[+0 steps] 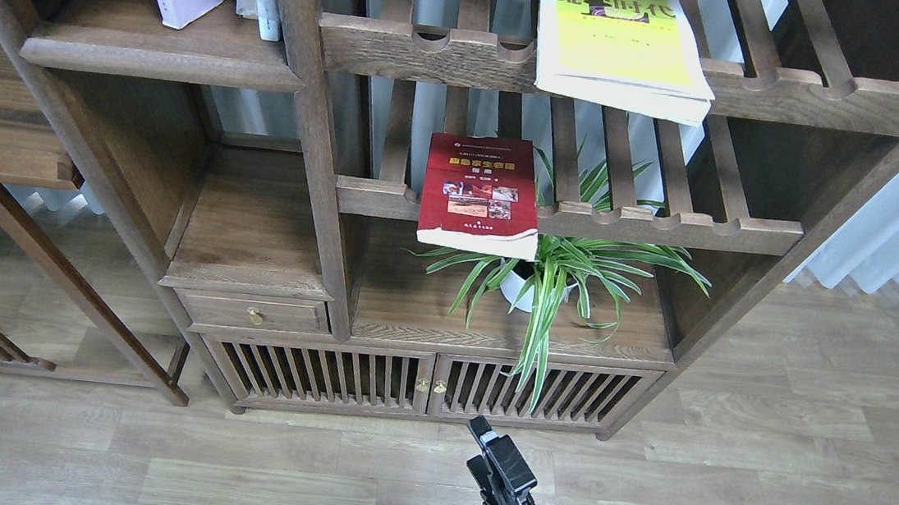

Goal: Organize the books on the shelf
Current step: 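Release the white book and withdraw the left gripper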

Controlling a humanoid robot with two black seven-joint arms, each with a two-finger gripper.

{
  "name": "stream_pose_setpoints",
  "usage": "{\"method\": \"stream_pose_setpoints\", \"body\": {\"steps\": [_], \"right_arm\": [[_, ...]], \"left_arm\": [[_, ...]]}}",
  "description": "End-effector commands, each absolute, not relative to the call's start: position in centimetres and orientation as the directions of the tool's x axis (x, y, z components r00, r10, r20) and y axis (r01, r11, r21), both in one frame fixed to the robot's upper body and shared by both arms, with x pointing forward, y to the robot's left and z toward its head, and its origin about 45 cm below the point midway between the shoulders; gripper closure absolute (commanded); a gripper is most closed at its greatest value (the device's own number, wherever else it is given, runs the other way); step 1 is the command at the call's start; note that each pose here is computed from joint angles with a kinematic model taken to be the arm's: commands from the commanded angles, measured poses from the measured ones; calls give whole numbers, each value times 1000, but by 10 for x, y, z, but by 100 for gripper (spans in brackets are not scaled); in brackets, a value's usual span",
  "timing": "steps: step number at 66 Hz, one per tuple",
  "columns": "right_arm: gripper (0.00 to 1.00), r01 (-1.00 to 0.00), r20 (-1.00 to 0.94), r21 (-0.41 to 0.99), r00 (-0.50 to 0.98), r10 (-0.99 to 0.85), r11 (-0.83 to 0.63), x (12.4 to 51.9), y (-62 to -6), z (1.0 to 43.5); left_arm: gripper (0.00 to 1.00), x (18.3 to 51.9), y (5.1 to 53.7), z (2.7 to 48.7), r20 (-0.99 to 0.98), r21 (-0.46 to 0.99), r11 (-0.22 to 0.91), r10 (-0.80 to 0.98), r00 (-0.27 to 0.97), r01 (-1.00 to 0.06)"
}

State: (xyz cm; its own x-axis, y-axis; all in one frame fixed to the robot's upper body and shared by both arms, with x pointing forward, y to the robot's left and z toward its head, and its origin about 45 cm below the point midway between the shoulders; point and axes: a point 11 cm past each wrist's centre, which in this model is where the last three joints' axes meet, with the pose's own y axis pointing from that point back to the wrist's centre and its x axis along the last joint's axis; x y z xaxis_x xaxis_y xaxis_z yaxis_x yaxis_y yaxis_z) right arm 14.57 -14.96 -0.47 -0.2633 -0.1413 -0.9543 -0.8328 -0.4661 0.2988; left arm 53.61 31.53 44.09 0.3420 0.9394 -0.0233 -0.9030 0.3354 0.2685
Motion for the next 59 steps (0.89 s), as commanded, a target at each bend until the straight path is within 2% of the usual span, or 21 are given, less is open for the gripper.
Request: {"method": "stream_pose_setpoints", "body": {"steps": [1, 18, 37, 40, 41, 47, 59], "right_arm": [[2, -832, -954, 300, -264, -142, -467, 145, -150, -5], [2, -834, -954, 300, -265, -141, -463, 145, -150, -5], [2, -834, -954, 300, -265, -141, -463, 145, -150, -5], [2, -834, -954, 299, -263, -141, -464, 146, -150, -5], [2, -835, -954, 299, -263, -141, -462, 146, -150, -5], [2, -835, -953, 301, -266, -141, -461, 145, -151, -5], [2, -836, -953, 301, -271, -133, -459, 145, -150, -5]], "left_arm": [[33, 537, 312, 454, -22, 243, 334, 940, 339, -910], [30, 538, 296, 499, -3, 169, 343, 938, 347, -924], [26, 535, 280, 518, 5, 128, 375, 926, 378, -918], [25, 534, 278, 521, 9, 118, 384, 922, 387, -916], [21, 531, 275, 529, 9, 95, 393, 918, 396, -914], [18, 527, 269, 540, 9, 59, 398, 917, 399, -915], [8, 518, 262, 558, 6, 4, 356, 934, 356, -934]]}}
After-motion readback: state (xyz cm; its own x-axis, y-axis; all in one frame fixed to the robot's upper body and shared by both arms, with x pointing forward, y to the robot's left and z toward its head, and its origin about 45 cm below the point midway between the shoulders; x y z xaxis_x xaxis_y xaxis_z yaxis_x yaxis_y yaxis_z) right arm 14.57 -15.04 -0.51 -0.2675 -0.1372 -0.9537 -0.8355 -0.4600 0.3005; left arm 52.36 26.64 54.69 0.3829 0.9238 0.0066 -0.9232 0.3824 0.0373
